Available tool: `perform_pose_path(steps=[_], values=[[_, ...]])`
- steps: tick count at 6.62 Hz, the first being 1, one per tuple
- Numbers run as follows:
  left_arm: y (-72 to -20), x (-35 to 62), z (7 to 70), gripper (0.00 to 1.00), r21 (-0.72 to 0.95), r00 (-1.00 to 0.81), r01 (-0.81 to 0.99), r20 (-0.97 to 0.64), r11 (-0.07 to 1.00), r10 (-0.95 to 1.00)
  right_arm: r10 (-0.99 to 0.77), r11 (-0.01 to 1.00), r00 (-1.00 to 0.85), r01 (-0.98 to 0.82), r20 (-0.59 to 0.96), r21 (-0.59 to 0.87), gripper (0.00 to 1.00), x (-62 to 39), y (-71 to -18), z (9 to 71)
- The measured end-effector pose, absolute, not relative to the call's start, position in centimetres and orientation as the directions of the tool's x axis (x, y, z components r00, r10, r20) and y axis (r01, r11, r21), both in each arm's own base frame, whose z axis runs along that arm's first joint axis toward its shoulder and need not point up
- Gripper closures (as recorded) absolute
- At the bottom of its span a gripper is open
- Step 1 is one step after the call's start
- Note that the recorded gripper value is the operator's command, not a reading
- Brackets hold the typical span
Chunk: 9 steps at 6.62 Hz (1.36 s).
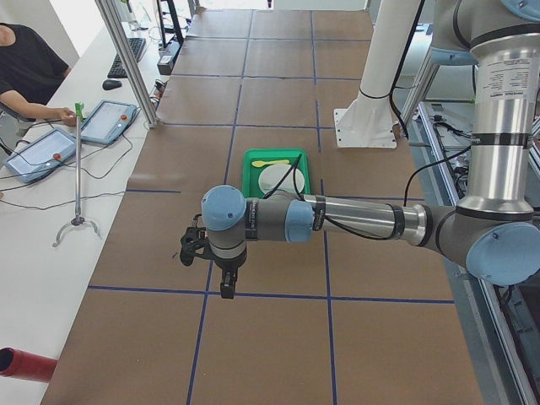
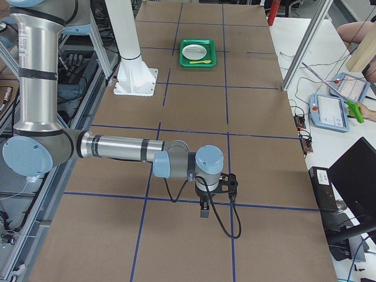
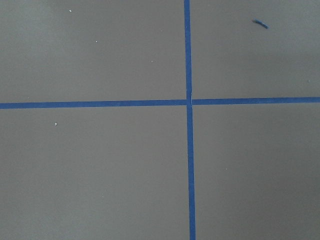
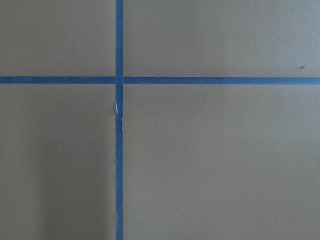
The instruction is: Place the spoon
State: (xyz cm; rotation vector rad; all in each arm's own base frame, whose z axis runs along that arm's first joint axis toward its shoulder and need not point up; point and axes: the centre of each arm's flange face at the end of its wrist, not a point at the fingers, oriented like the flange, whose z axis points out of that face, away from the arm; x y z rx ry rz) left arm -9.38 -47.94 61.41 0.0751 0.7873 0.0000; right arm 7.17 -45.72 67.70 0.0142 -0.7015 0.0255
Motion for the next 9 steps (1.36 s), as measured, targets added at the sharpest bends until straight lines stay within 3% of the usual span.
perform_pose_path(steps=[9], values=[[-48.45,-9.34,61.44,0.00,0.073,0.706,0.023,-0.708,0.997,0.036,0.019,1.000,0.764,-0.028,0.645,0.005,0.00,7.17,-45.72,67.70]])
